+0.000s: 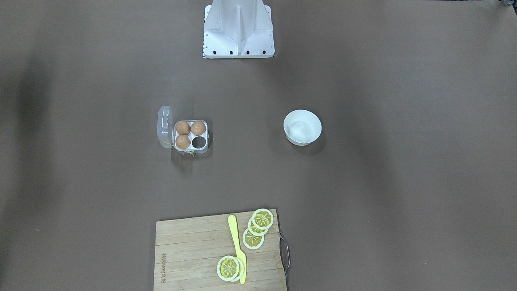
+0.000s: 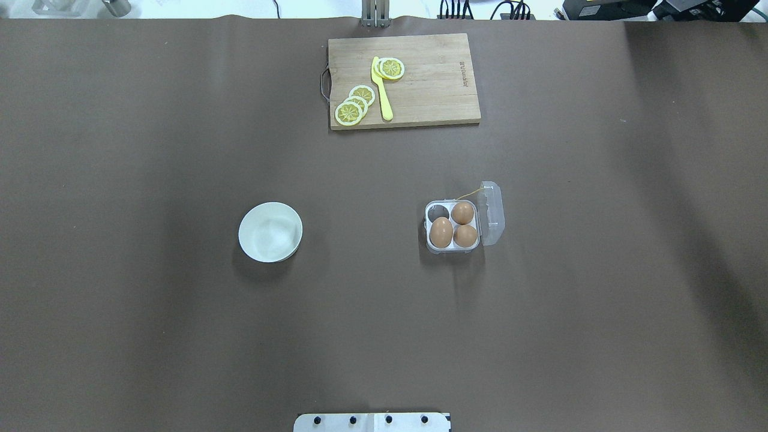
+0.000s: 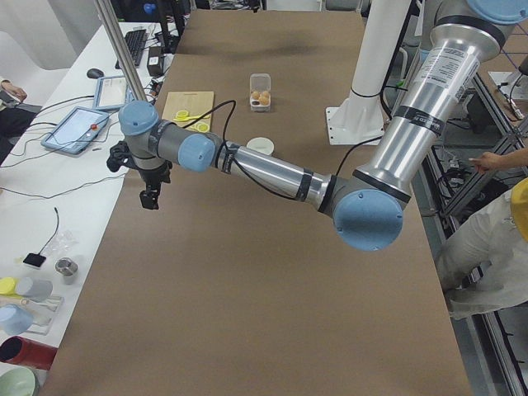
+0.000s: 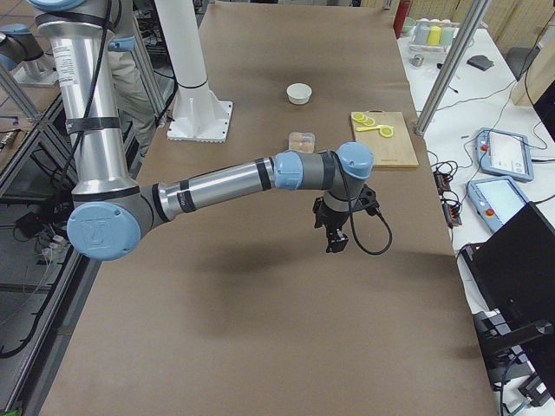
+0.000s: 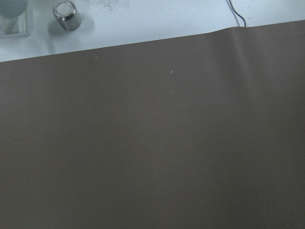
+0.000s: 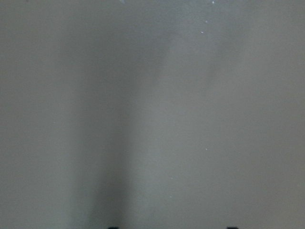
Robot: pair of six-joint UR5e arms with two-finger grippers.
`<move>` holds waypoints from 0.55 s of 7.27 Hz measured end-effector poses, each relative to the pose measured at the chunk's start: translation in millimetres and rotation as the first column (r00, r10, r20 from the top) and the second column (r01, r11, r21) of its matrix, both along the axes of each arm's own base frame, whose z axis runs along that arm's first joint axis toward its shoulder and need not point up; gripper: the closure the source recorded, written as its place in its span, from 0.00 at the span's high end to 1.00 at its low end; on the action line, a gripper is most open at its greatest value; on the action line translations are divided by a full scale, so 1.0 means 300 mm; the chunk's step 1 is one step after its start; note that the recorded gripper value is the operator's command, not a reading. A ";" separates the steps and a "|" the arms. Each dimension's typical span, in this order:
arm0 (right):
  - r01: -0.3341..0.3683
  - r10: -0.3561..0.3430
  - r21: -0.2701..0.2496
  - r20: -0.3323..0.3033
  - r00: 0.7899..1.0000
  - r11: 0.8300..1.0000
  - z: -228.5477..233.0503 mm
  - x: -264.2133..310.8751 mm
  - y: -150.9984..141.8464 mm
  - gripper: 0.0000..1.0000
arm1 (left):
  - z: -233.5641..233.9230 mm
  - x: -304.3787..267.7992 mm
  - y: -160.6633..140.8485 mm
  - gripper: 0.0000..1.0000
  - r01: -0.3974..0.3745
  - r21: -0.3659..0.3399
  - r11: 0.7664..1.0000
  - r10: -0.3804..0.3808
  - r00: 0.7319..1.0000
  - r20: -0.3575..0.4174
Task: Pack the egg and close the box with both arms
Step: 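Move the right gripper to the open clear lid of the egg box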
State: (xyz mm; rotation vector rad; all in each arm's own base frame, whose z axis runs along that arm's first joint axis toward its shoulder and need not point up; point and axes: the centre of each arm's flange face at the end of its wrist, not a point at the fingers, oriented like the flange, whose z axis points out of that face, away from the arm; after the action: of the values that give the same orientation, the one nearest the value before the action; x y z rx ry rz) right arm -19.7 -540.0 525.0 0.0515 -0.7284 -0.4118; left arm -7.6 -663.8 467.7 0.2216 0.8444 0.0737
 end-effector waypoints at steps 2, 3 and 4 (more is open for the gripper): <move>0.087 -0.086 -0.067 0.011 0.996 0.994 -0.224 -0.202 -0.106 0.00 | 0.100 -0.097 0.074 0.98 0.006 0.001 1.000 -0.006 1.000 0.012; 0.132 -0.128 -0.095 0.052 0.990 0.987 -0.311 -0.321 -0.130 0.00 | 0.118 -0.135 0.099 0.98 0.018 0.002 1.000 -0.018 1.000 0.015; 0.175 -0.164 -0.116 0.099 0.981 0.978 -0.352 -0.432 -0.145 0.00 | 0.125 -0.165 0.116 0.98 0.029 0.005 1.000 -0.029 0.999 0.016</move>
State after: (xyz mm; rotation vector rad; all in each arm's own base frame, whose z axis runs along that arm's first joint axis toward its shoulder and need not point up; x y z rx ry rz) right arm -149.2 -583.6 419.5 -0.1116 -0.8481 -0.5291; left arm -57.0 -629.0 505.1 0.2374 0.8248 0.0505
